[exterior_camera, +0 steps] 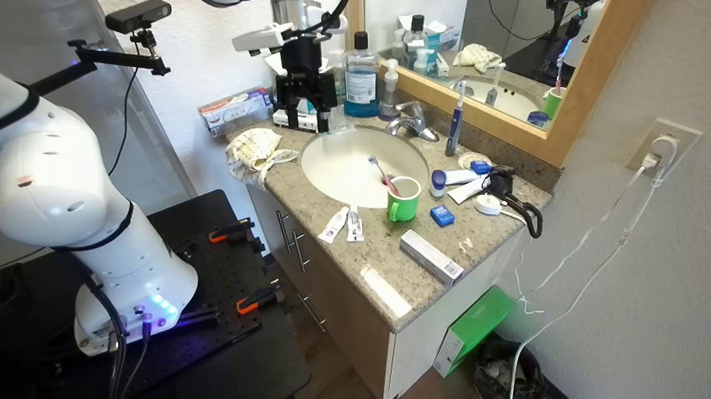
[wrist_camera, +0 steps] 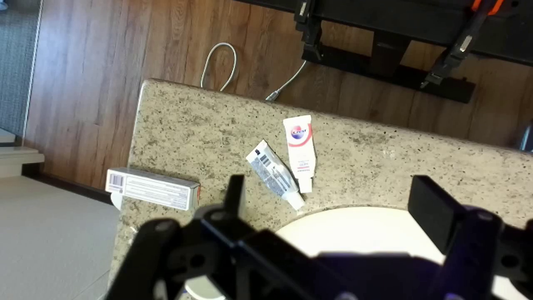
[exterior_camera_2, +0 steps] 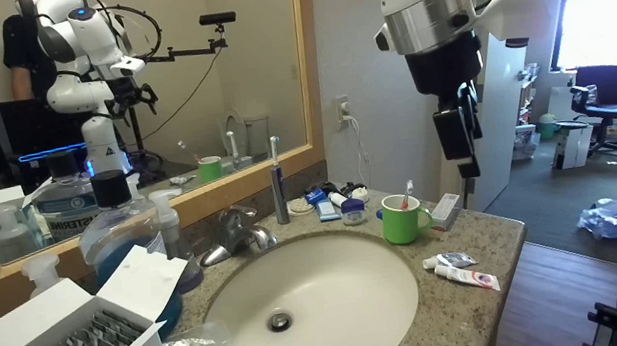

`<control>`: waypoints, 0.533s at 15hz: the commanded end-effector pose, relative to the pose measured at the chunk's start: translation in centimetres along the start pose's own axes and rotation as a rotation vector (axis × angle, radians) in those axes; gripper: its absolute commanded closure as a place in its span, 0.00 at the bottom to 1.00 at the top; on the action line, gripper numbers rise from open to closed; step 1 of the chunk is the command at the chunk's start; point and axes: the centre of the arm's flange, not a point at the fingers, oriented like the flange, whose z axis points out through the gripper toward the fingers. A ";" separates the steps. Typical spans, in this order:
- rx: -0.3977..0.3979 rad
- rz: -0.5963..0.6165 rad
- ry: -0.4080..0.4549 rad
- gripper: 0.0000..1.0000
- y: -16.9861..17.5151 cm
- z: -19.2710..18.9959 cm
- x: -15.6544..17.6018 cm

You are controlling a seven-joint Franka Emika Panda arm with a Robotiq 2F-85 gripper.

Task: Pick up the tube of the object and put it in the cup

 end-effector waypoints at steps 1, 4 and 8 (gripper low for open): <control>0.000 0.000 0.000 0.00 0.0 0.0 0.0; 0.002 -0.024 0.008 0.00 -0.2 0.9 1.2; -0.001 -0.042 0.056 0.00 -0.4 2.5 3.1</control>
